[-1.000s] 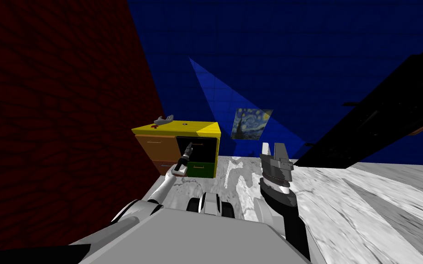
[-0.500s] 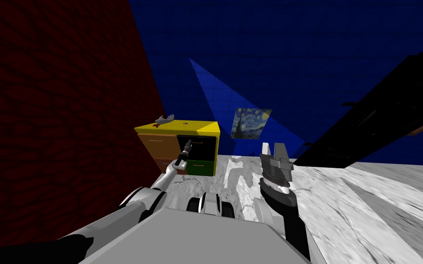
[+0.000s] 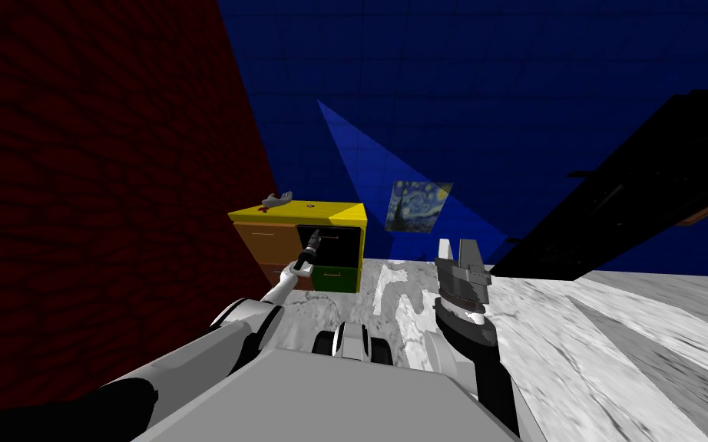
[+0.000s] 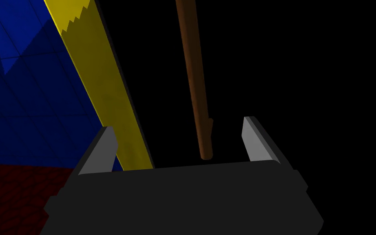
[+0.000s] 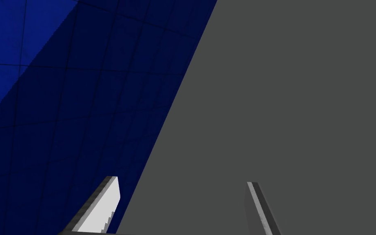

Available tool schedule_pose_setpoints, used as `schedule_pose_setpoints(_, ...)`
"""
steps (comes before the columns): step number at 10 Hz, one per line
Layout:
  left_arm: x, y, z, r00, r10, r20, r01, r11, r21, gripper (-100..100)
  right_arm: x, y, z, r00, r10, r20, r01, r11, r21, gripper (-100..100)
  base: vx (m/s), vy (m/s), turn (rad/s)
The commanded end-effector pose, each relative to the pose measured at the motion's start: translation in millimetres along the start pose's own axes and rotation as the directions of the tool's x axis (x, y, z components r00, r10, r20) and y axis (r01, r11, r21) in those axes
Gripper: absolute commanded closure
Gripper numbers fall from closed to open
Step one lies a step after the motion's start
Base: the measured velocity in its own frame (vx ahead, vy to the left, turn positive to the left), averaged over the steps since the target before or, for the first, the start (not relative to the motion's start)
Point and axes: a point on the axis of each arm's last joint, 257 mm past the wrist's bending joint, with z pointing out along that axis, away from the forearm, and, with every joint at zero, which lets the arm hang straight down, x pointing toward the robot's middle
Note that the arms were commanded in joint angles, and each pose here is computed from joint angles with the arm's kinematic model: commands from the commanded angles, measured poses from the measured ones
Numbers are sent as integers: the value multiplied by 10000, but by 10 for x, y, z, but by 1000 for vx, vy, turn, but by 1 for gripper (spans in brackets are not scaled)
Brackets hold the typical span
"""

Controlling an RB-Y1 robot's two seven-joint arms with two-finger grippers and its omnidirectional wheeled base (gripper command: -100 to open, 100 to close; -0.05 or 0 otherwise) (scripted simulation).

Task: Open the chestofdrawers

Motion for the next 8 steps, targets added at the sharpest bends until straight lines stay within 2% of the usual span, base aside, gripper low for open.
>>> schedule_pose_setpoints(1, -44, 217, -61, 10000, 19, 97, -15, 9989, -474, -100, 0, 0, 0, 10000, 0, 0, 0, 10000, 0, 0, 0, 0, 0)
schedule_pose_setpoints(4, -53, 231, -76, 9999, 25, 105, -19, 9986, -522, -100, 0, 0, 0, 10000, -1, 0, 1, 10000, 0, 0, 2, 1, 1)
schedule_pose_setpoints(5, 116, 368, -220, 10000, 8, -95, -15, 9972, -741, 100, 0, 0, 0, 10000, -1, 0, 1, 10000, 0, 0, 57, 30, -12)
schedule_pose_setpoints(6, 87, 431, -310, 10000, 19, -63, -24, 9966, -827, 100, 0, 0, 0, 10000, -2, -1, 2, 10000, 1, 0, 81, 39, -6)
schedule_pose_setpoints(7, 274, 459, -372, 9996, -20, -276, -5, 9960, -894, 100, 0, 0, 0, 10000, -1, -1, 1, 10000, 1, 0, 99, 46, 18)
schedule_pose_setpoints(8, 253, 380, -457, 9996, -22, -268, 5, 9980, -638, 100, 0, 0, -1, 10000, -3, -2, 3, 10000, 1, 0, 82, 50, -11)
